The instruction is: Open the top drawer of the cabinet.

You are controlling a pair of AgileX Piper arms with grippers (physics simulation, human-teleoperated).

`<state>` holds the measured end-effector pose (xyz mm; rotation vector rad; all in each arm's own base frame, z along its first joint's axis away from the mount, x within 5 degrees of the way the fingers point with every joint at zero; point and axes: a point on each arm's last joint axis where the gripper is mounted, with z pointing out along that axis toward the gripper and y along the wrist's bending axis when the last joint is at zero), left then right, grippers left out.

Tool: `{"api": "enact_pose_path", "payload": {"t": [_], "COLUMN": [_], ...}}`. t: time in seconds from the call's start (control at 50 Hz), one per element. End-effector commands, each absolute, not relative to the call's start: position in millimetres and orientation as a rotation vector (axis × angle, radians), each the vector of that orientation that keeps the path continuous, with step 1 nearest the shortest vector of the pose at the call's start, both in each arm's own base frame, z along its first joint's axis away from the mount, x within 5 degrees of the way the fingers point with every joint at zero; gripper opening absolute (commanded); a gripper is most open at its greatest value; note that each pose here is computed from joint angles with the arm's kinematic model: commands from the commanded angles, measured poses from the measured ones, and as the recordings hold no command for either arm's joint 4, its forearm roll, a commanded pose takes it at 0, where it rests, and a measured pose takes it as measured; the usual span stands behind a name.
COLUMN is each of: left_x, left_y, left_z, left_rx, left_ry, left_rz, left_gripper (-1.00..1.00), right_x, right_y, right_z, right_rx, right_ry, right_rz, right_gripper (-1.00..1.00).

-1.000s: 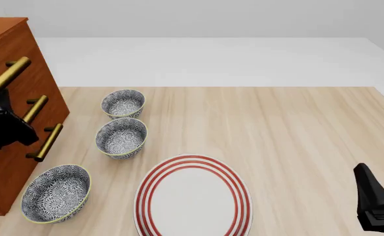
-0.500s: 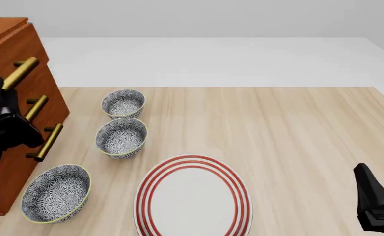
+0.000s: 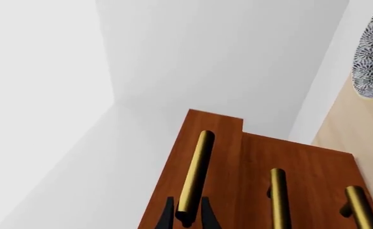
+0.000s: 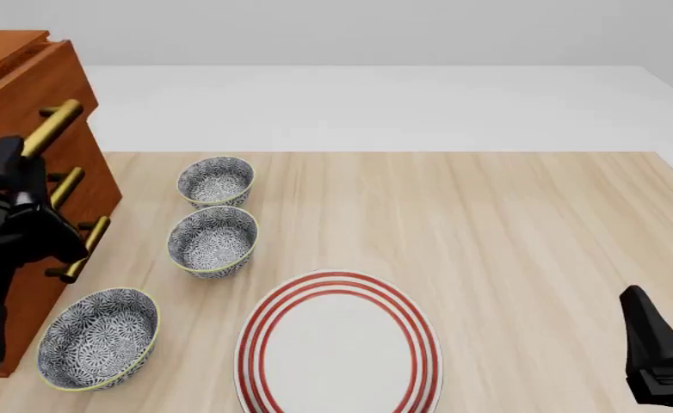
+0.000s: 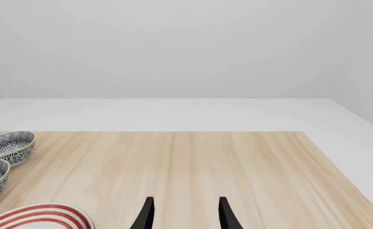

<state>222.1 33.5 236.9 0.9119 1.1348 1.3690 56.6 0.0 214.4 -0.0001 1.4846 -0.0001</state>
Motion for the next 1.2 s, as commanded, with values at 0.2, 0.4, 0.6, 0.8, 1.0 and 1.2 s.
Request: {"api": "enact_pose_path", "payload": {"t": [0.2,0.4,0.6,0.8,1.0,1.2], "left_x": [211,212,212,212,212,204], "left_y": [28,27,27,26,25,19], "left_z": [235,236,237,237,238,242], "left_rx": [0.913,0.911,0.907,0.910,0.914,0.915], "left_ry": [1.130,1.122,1.121,1.114,1.110,1.072], "left_rz": [1.363,1.359,1.359,1.359,1.358,1.354], "left_gripper": [-1.00,-1.00,-1.00,-1.00,-1.00,1.00], "right_x": [57,57,57,57,57,57], "right_y": [0,0,0,0,0,0], "right_z": [214,214,214,214,214,214], "right_rx": [0.000,0.000,0.000,0.000,0.000,0.000], "right_ry": [1.485,1.485,1.485,1.485,1.485,1.484], "right_rz": [0.000,0.000,0.000,0.000,0.000,0.000], "right_gripper": [1.00,1.00,1.00,1.00,1.00,1.00]}}
